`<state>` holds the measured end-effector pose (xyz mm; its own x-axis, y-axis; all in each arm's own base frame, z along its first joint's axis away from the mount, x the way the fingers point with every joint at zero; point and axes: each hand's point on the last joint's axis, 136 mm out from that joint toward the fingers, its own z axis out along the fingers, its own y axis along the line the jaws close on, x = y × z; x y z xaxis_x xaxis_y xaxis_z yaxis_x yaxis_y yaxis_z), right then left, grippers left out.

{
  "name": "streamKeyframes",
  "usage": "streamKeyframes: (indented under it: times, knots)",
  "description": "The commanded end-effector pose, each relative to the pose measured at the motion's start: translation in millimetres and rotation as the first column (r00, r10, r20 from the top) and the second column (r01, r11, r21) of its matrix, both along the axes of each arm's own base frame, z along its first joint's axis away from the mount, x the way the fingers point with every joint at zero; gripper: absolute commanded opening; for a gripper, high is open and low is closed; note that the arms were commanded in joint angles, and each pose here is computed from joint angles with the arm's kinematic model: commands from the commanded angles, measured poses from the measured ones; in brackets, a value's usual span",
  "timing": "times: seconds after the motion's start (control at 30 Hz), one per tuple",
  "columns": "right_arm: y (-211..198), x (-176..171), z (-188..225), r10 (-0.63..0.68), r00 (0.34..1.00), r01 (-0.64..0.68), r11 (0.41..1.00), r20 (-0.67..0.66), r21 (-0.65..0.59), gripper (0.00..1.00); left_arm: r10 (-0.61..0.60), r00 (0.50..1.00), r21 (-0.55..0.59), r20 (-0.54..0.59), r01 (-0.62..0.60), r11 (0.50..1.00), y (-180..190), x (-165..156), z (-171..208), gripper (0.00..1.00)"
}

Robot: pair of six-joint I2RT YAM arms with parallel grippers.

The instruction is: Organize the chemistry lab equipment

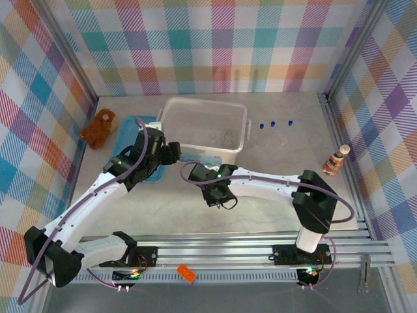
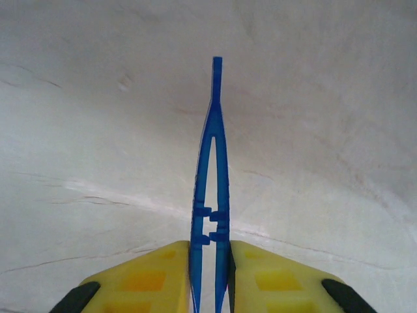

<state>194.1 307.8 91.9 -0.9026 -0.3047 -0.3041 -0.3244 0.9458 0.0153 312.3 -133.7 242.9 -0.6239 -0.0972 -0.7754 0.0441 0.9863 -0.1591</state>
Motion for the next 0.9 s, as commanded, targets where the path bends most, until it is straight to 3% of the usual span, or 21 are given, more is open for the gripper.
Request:
streamKeyframes:
  times: [0.0, 0.3, 0.53, 0.67, 0.87]
  knots:
    - [2.4, 14.1, 39.9, 0.085, 0.992, -0.088, 0.996, 0.092, 0.02, 0.22, 0.042, 0.998, -0.01, 0.047, -0.041, 0.999, 9.1, -2.2, 17.6, 0.77]
    - [12.0, 59.2, 139.2, 0.194, 0.938, -0.229, 0.969, 0.286, 0.095, 0.22, 0.114, 0.992, -0.035, 0.059, -0.113, 0.993, 31.7, -6.6, 25.7, 0.78]
    - [33.4, 120.0, 201.3, 0.282, 0.849, -0.363, 0.926, 0.447, 0.104, 0.23, 0.125, 0.992, -0.062, 0.036, -0.122, 0.991, 39.1, -10.0, 19.8, 0.78]
    - [44.8, 157.4, 204.2, 0.328, 0.814, -0.408, 0.911, 0.48, 0.068, 0.23, 0.128, 0.991, -0.066, 0.03, -0.125, 0.99, 42.9, -13.3, 18.9, 0.78]
    - [47.9, 208.1, 175.5, 0.372, 0.831, -0.443, 0.892, 0.414, 0.089, 0.23, 0.112, 0.994, -0.072, 0.006, -0.111, 0.991, 45.0, -18.8, 14.7, 0.78]
